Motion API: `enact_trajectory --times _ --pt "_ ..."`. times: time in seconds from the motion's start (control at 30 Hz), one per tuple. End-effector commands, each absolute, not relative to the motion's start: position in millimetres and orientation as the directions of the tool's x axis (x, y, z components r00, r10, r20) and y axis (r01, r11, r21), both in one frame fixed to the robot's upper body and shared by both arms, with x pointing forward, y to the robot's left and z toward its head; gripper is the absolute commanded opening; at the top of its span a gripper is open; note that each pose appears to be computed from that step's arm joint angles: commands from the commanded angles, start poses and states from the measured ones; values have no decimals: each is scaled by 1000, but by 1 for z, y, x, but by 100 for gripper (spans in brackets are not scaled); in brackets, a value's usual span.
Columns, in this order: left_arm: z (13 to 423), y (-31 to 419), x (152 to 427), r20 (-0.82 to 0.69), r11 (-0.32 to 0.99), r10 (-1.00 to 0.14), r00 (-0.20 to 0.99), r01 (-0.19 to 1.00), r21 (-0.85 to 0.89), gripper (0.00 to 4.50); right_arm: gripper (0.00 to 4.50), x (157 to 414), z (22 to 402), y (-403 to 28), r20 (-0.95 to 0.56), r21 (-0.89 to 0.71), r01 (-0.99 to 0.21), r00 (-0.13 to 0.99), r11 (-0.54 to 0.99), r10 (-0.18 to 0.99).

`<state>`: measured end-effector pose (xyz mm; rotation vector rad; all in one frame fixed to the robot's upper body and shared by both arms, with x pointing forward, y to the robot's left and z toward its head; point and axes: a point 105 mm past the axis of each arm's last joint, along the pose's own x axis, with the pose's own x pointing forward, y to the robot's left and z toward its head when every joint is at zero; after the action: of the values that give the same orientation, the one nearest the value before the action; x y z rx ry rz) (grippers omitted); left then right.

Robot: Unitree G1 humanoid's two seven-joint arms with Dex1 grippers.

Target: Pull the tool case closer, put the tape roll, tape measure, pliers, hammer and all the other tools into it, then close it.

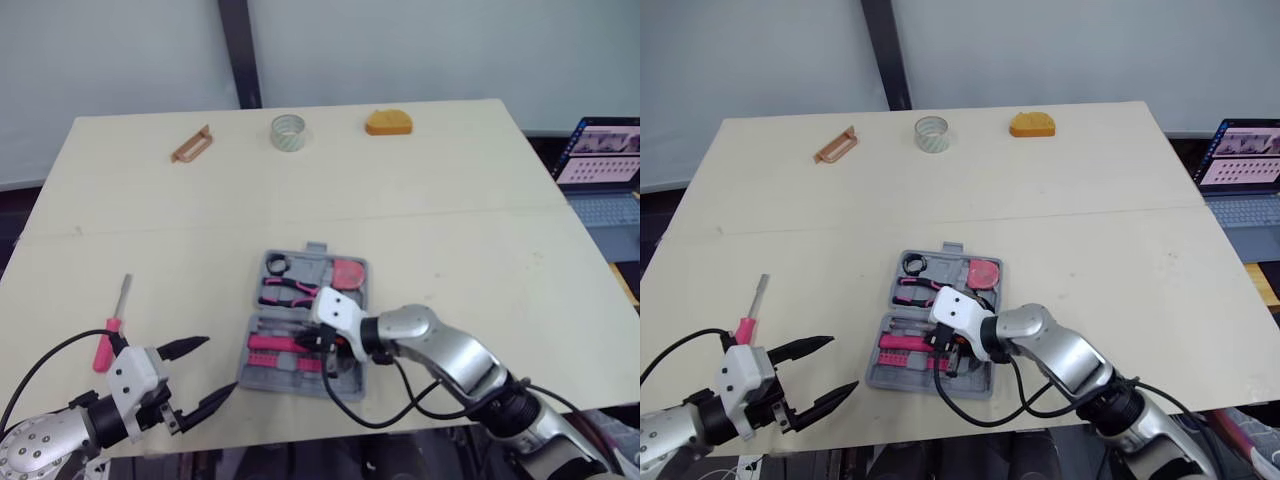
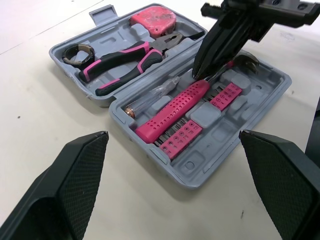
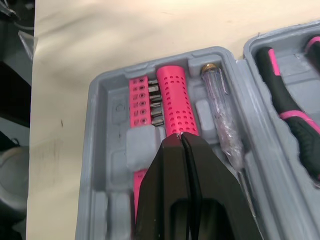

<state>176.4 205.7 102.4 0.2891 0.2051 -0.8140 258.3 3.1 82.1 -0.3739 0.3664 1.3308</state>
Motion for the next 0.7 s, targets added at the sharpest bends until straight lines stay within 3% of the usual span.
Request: enact_trajectory --times 0.03,0.7 --pt "104 206 176 -289 645 -684 670 740 190 450 7 259 90 7 -430 -72 -980 198 185 881" --pt "104 205 179 -279 647 -683 675 737 196 450 7 257 49 -6 -536 -99 -978 206 182 819"
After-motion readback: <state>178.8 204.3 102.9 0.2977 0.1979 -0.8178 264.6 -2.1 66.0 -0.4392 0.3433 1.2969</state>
